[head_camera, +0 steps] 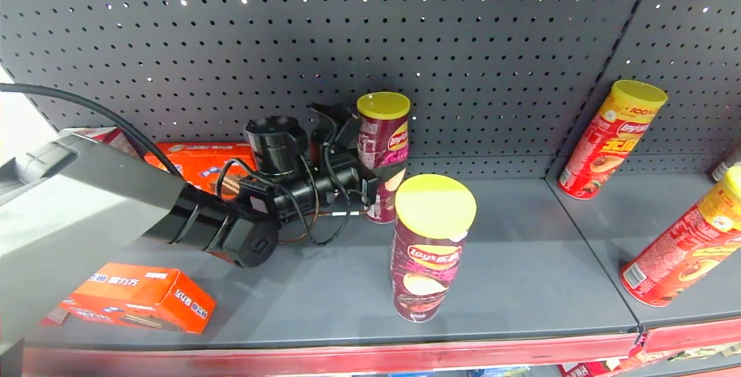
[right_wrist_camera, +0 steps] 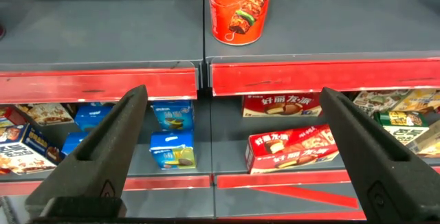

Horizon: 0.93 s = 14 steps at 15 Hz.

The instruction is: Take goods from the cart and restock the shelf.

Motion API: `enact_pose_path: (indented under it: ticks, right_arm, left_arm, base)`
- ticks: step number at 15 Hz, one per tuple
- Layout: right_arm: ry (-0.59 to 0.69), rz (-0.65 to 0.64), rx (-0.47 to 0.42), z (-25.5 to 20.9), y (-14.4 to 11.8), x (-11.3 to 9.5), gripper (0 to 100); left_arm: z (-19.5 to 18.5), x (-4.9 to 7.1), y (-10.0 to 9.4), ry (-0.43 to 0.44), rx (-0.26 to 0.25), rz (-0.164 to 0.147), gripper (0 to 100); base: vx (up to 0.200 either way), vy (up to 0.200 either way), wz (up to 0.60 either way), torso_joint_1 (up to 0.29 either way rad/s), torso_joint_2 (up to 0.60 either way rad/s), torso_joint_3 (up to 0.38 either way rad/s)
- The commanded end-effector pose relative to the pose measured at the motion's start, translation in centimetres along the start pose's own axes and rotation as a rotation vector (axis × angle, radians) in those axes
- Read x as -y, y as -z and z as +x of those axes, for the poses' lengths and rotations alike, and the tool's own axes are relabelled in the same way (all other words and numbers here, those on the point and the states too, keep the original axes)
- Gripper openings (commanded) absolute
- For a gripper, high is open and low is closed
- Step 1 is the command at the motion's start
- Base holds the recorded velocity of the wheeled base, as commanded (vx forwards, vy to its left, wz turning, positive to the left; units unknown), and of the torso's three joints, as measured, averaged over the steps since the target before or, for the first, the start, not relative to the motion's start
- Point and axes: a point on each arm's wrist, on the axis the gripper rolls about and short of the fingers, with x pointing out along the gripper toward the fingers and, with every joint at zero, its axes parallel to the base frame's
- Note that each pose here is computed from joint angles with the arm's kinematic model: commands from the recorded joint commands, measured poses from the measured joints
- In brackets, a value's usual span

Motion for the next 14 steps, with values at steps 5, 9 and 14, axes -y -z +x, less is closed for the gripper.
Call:
enact_pose_path:
  ticks: [5, 9, 14]
  right_arm:
    - [0.000, -0.001, -0.001, 0.0, 0.0, 0.0, 100]
    - [0.000, -0.001, -0.001, 0.0, 0.0, 0.0, 100]
    - [0.000, -0.001, -0.001, 0.0, 0.0, 0.0, 100]
  left_arm:
    - [-3.2, 0.2, -2.4, -0.026, -0.022, -0.001, 100]
    - [-5.8, 1.9, -3.0, -0.078, -0.064, 0.029, 100]
    - [-6.0, 1.8, -3.1, -0.170, -0.083, 0.067, 100]
  base:
    - [0.000, 0.000, 0.00, 0.000, 0.00, 0.000]
    - [0.000, 0.000, 0.00, 0.000, 0.00, 0.000]
    - [0.000, 0.000, 0.00, 0.000, 0.00, 0.000]
